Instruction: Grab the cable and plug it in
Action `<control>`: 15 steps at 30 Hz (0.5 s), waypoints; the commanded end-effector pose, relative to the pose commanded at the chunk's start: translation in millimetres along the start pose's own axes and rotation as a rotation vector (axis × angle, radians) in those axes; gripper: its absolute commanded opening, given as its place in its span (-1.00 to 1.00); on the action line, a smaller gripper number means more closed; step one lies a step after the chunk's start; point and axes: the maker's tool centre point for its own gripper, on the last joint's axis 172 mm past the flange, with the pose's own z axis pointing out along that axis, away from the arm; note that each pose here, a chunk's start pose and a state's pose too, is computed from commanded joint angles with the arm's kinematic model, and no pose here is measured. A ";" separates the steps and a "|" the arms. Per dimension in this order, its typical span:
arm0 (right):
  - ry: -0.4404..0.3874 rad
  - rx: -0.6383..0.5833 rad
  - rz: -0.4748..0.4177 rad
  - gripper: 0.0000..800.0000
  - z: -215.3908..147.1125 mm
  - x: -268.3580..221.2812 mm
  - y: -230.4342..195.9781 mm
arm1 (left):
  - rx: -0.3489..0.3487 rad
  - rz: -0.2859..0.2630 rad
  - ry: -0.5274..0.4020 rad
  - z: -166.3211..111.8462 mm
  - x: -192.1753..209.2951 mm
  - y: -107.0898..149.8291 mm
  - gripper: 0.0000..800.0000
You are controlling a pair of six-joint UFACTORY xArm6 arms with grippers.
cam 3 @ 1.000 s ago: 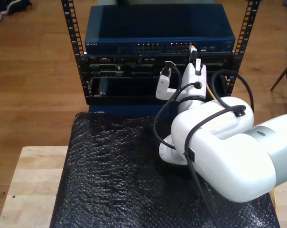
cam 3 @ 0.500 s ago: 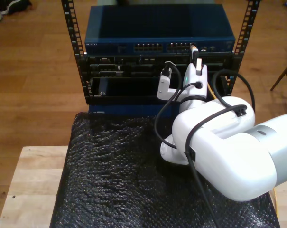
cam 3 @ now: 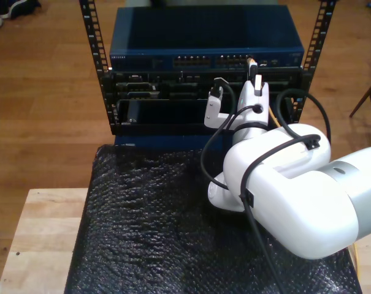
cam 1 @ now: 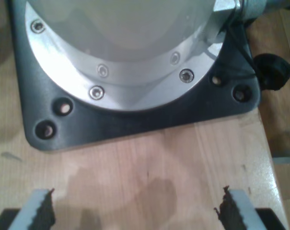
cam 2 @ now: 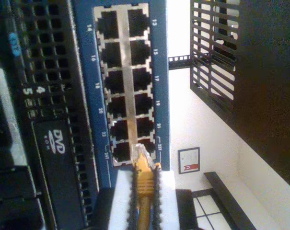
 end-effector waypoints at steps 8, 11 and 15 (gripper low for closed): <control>-0.002 0.000 0.000 -1.00 0.2 -1.1 0.4 | 0.000 0.000 0.000 0.0 0.0 0.0 1.00; -0.002 -0.001 0.000 -1.00 0.5 -0.9 1.0 | 0.000 0.000 0.000 0.0 0.0 0.0 1.00; -0.002 -0.006 0.004 -1.00 0.8 -0.9 3.4 | 0.000 0.000 0.000 0.0 0.0 0.0 1.00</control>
